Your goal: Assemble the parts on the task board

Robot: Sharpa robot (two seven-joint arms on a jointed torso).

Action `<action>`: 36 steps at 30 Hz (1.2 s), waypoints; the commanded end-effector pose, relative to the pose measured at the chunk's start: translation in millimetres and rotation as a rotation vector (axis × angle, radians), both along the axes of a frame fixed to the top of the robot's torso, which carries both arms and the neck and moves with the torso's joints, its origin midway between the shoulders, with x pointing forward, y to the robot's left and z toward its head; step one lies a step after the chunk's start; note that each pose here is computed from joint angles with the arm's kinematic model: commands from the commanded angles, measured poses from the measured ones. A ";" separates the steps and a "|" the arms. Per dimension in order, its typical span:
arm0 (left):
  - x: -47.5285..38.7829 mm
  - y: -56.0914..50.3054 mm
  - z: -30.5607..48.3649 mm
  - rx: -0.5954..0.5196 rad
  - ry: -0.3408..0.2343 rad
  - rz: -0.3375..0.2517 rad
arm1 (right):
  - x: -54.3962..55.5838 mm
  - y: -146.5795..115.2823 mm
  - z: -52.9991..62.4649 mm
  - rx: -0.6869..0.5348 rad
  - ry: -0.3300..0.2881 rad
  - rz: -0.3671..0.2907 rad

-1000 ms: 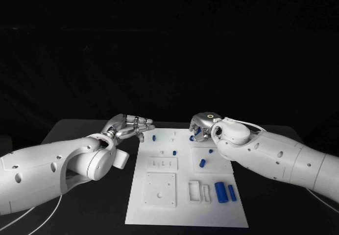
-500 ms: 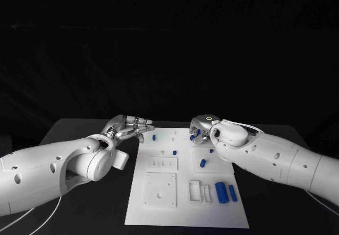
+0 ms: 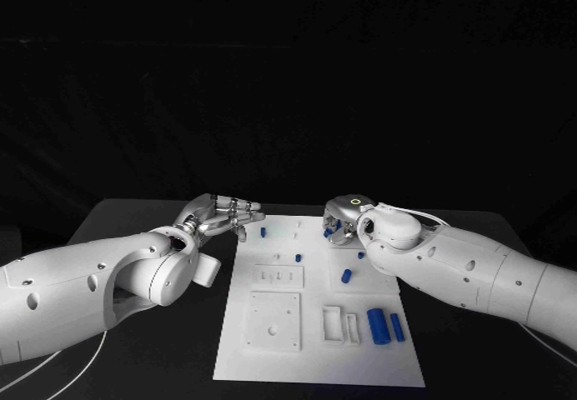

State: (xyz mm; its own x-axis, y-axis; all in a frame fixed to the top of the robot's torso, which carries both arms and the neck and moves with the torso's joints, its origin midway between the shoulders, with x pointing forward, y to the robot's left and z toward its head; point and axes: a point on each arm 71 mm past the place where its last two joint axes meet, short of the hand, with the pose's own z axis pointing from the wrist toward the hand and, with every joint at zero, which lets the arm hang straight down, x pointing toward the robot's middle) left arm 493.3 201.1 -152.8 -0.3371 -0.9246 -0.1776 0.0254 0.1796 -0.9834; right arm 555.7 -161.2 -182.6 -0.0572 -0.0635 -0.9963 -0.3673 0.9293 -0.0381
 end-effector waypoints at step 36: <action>3.8 -2.9 0.3 -0.007 0.017 -0.021 | -2.9 14.0 23.9 0.159 -0.192 -0.036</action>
State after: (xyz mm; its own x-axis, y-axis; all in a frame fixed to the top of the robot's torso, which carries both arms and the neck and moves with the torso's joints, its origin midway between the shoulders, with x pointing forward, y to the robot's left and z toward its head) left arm 497.2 201.1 -154.5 -0.3424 -0.9233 -0.1740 0.0100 0.1816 -0.9833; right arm 552.5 -147.7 -162.8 0.0891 0.0699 -0.9936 -0.3483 0.9368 0.0347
